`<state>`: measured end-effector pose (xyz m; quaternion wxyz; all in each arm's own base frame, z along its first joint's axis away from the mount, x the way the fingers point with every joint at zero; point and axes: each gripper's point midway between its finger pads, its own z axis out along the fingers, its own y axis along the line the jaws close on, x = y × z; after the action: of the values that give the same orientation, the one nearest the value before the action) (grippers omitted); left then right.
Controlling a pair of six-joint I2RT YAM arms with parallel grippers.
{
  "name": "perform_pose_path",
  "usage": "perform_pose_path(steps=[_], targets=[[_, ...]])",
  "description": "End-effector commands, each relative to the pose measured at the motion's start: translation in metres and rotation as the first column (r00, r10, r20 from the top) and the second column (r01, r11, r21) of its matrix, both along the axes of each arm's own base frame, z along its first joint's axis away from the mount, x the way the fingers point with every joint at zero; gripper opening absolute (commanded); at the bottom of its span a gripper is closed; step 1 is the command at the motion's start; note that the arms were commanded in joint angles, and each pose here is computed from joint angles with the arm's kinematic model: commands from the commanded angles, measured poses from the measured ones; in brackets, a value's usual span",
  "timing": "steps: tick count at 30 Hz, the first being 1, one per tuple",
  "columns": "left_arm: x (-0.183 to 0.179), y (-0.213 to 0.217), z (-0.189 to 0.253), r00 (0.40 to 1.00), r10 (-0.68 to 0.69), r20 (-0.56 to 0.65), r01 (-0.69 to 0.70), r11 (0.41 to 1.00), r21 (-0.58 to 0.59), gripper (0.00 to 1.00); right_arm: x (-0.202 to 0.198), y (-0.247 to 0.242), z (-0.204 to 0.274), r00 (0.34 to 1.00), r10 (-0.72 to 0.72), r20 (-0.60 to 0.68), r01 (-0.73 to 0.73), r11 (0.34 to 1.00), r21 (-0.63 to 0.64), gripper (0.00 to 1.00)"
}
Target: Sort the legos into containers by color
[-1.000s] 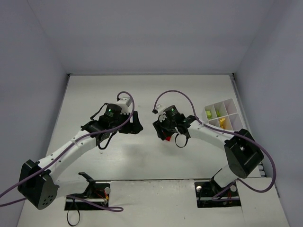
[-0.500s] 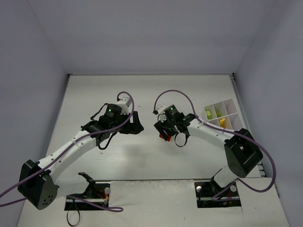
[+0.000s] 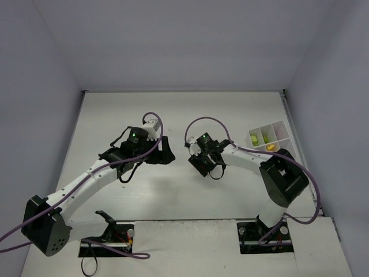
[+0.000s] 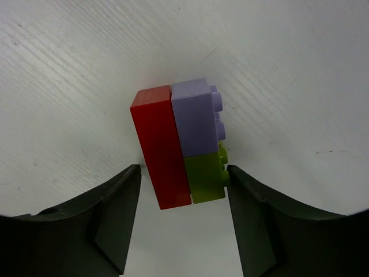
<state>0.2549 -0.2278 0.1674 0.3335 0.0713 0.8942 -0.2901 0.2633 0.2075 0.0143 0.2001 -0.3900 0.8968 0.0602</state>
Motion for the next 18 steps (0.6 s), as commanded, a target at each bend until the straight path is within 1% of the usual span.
perform_pose_path(steps=[1, 3, 4, 5, 6, 9, 12, 14, 15, 16, 18], targets=[[0.006, -0.004, 0.022, 0.999, 0.003, 0.050, -0.001, 0.999, -0.054, 0.70, 0.013, 0.008, 0.012, 0.999, 0.024, 0.039, -0.025, 0.999, 0.027, 0.55], [0.007, -0.005, 0.023, 0.999, 0.004, 0.048, -0.001, 0.998, -0.061, 0.70, 0.014, 0.009, 0.014, 0.998, 0.030, 0.053, -0.032, 0.999, 0.034, 0.51], [0.006, -0.006, 0.022, 0.999, 0.006, 0.044, -0.003, 0.998, -0.063, 0.70, 0.017, 0.011, 0.017, 0.997, 0.033, 0.068, -0.036, 0.998, 0.043, 0.40], [0.007, -0.006, 0.022, 0.999, 0.007, 0.042, -0.005, 0.998, -0.065, 0.70, 0.018, 0.011, 0.019, 0.996, 0.033, 0.077, -0.037, 0.998, 0.050, 0.34], [0.007, -0.006, 0.022, 0.999, 0.012, 0.035, -0.010, 0.998, -0.069, 0.70, 0.020, 0.013, 0.024, 0.995, 0.033, 0.097, -0.040, 0.997, 0.064, 0.25], [0.010, -0.007, 0.023, 0.999, 0.026, 0.022, -0.024, 0.995, -0.096, 0.70, 0.026, 0.017, 0.035, 0.989, 0.019, 0.148, -0.034, 0.994, 0.100, 0.13], [0.016, -0.005, 0.026, 0.998, 0.059, 0.006, -0.057, 0.989, -0.134, 0.70, 0.034, 0.022, 0.063, 0.971, -0.011, 0.238, -0.031, 0.985, 0.170, 0.06], [0.021, -0.007, 0.031, 0.998, 0.058, 0.007, -0.056, 0.983, -0.176, 0.70, 0.039, 0.027, 0.079, 0.955, -0.045, 0.293, -0.024, 0.973, 0.229, 0.04], [0.026, -0.005, 0.032, 0.997, 0.077, -0.008, -0.077, 0.976, -0.201, 0.70, 0.040, 0.029, 0.086, 0.948, -0.053, 0.313, -0.029, 0.968, 0.250, 0.04], [0.028, -0.009, 0.040, 0.998, 0.059, 0.003, -0.057, 0.969, -0.242, 0.70, 0.041, 0.030, 0.100, 0.938, -0.071, 0.339, -0.030, 0.958, 0.285, 0.04], [0.036, -0.012, 0.045, 0.998, 0.060, -0.001, -0.058, 0.958, -0.282, 0.70, 0.042, 0.034, 0.116, 0.926, -0.084, 0.369, -0.043, 0.946, 0.322, 0.04]])
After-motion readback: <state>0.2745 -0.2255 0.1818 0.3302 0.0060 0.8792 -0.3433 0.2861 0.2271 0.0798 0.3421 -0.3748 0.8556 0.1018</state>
